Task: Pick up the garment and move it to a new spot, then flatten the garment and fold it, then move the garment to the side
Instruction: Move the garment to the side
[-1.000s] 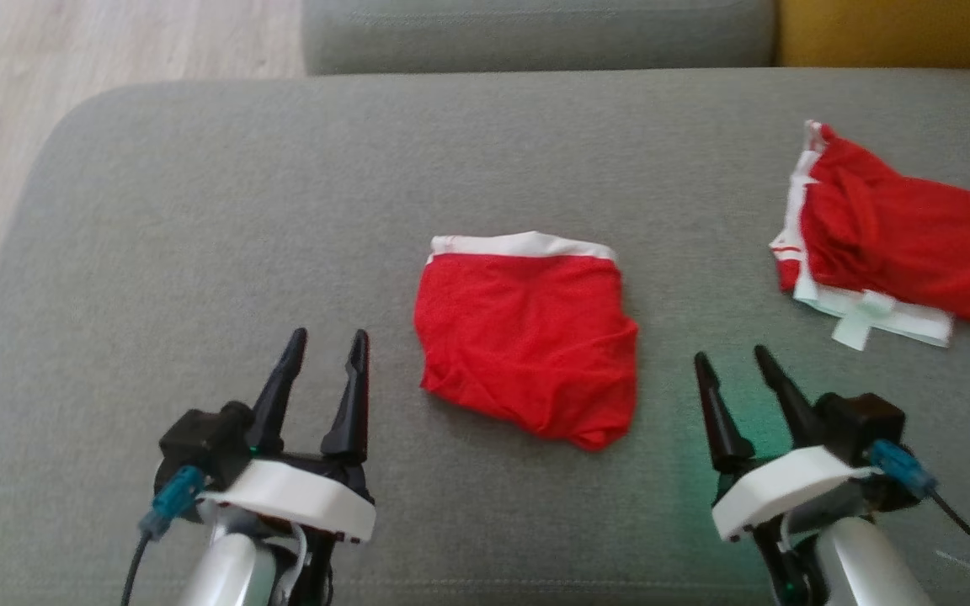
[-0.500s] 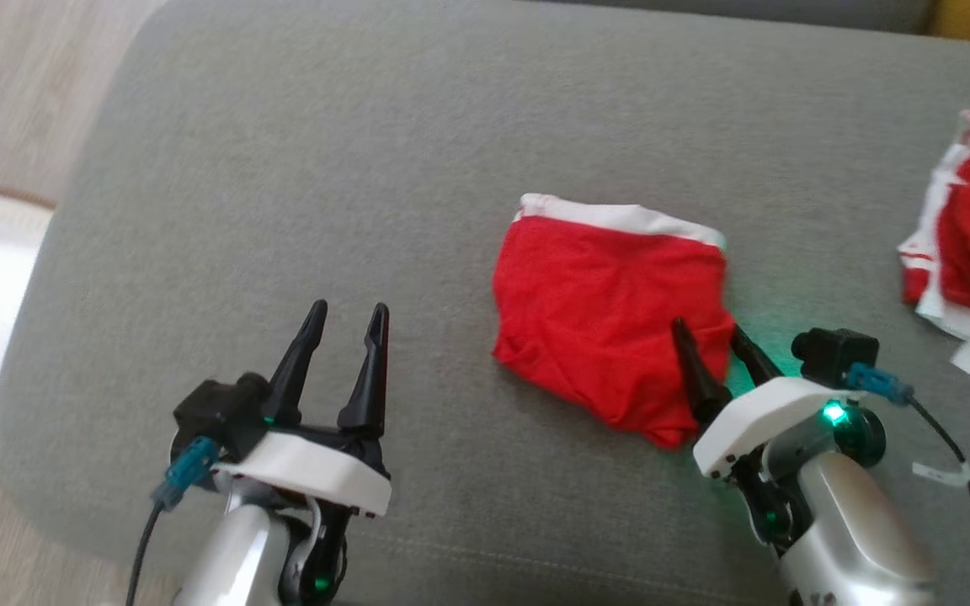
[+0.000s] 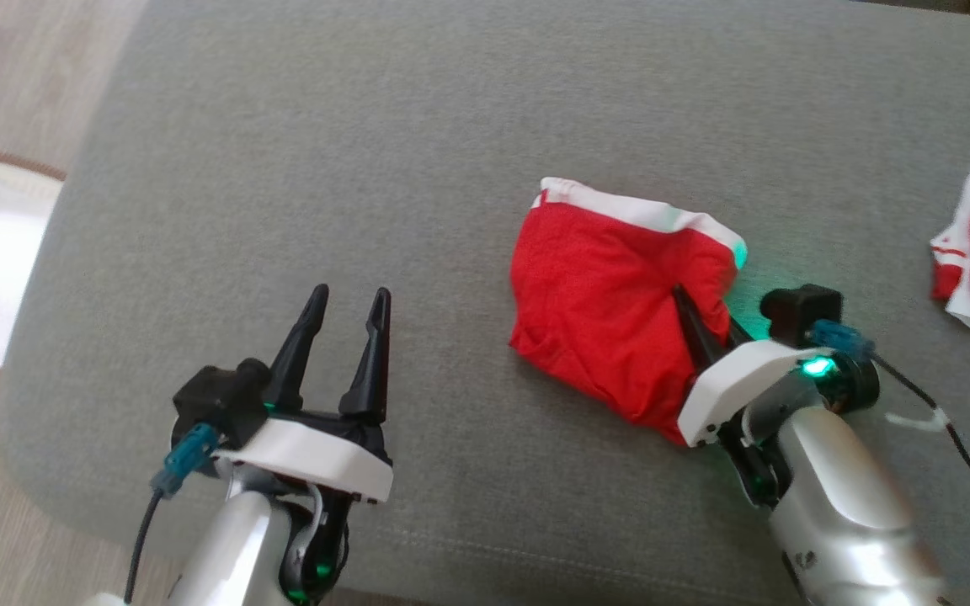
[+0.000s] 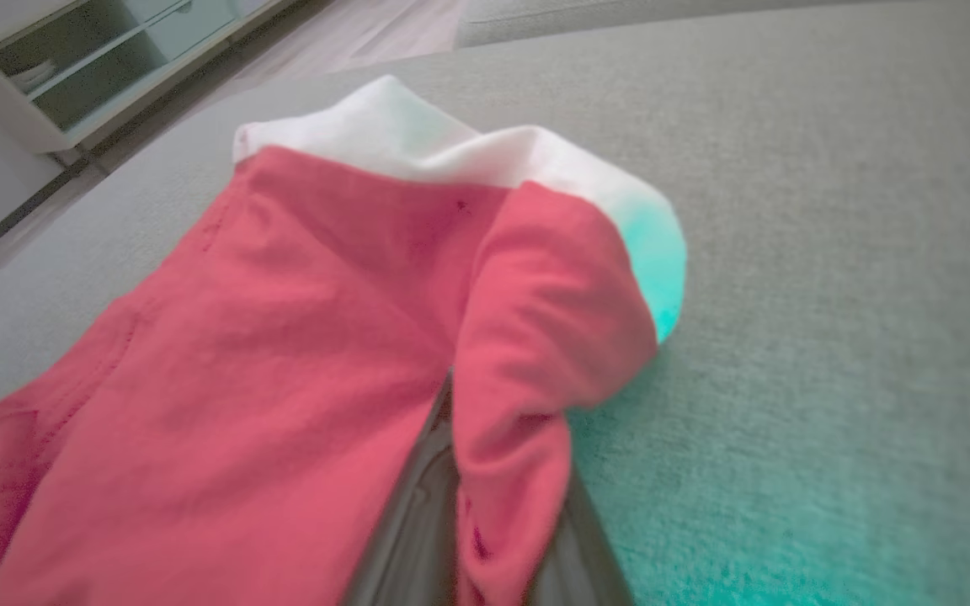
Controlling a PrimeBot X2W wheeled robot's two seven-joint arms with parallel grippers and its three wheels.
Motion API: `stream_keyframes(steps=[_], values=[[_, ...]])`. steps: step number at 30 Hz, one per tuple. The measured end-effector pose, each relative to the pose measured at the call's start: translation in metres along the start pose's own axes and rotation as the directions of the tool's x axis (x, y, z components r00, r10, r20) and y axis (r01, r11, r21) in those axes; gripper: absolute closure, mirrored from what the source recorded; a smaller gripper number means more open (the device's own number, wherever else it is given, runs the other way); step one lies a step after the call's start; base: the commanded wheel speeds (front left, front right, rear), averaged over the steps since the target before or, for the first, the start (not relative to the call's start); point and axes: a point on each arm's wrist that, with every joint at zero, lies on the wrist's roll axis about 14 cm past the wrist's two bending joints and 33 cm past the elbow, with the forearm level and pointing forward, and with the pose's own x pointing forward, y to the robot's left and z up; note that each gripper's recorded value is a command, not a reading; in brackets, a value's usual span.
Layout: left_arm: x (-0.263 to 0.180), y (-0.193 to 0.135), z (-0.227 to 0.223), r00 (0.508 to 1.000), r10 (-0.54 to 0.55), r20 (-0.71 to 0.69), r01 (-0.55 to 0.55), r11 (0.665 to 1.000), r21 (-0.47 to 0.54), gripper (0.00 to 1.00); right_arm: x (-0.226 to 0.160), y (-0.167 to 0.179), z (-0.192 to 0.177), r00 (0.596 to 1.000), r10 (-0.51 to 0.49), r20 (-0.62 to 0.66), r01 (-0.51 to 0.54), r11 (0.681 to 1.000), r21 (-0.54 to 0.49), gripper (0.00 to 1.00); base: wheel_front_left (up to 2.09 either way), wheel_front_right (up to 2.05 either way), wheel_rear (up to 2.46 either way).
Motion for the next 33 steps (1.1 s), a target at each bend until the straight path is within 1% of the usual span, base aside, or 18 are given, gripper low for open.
stream_keyframes(steps=[3,6,7,10,15,19,20,23,25,27,30,33], values=[[0.004,-0.005,0.001,1.000,-0.018,0.005,0.018,1.000,0.001,0.00,-0.006,-0.005,0.006,1.000,-0.010,0.024,0.012,0.997,-0.082,1.00,0.00,0.00,0.00],[0.008,-0.012,0.003,0.999,-0.043,0.012,0.042,0.999,0.002,0.00,-0.015,-0.015,0.012,0.999,-0.026,0.041,0.033,0.985,-0.170,1.00,0.00,0.00,0.00],[0.008,-0.012,0.003,0.999,-0.043,0.012,0.042,0.999,0.002,0.00,-0.015,-0.015,0.012,0.999,-0.026,0.041,0.033,0.985,-0.170,1.00,0.00,0.00,0.00],[0.012,-0.024,0.003,0.997,-0.079,0.015,0.079,0.997,0.005,0.00,-0.027,-0.034,0.030,0.996,-0.047,0.081,0.067,0.962,-0.266,1.00,0.00,0.00,0.00],[0.020,-0.040,0.003,0.992,-0.128,0.019,0.128,0.992,-0.004,0.00,-0.054,-0.085,0.077,0.979,-0.127,0.160,0.181,0.901,-0.394,1.00,0.00,0.00,0.00],[0.026,-0.048,-0.005,0.988,-0.155,0.000,0.155,0.988,-0.015,0.00,-0.082,-0.141,0.086,0.963,-0.232,0.136,0.269,0.853,-0.448,1.00,0.00,0.00,0.00],[0.028,-0.048,-0.008,0.987,-0.158,-0.007,0.158,0.987,-0.018,0.00,-0.089,-0.158,0.086,0.957,-0.264,0.123,0.290,0.838,-0.462,1.00,0.00,0.00,0.00],[0.037,-0.050,-0.012,0.986,-0.167,-0.014,0.167,0.986,-0.022,0.00,-0.108,-0.204,0.093,0.931,-0.354,0.092,0.347,0.774,-0.530,1.00,0.00,0.00,0.00],[0.044,-0.052,-0.013,0.984,-0.177,-0.014,0.177,0.984,-0.025,0.00,-0.116,-0.227,0.105,0.911,-0.400,0.103,0.389,0.746,-0.541,1.00,0.00,0.00,0.00],[0.051,-0.051,-0.016,0.984,-0.177,-0.019,0.176,0.984,-0.026,0.00,-0.120,-0.247,0.115,0.890,-0.442,0.108,0.422,0.714,-0.559,1.00,0.00,0.00,0.00],[0.058,-0.047,-0.023,0.985,-0.171,-0.030,0.170,0.985,-0.028,0.00,-0.121,-0.267,0.122,0.867,-0.485,0.116,0.461,0.689,-0.560,1.00,0.00,0.00,0.00],[0.064,-0.044,-0.028,0.986,-0.163,-0.040,0.162,0.986,-0.029,0.00,-0.118,-0.280,0.113,0.851,-0.520,0.074,0.458,0.667,-0.588,1.00,0.00,0.00,0.00]])
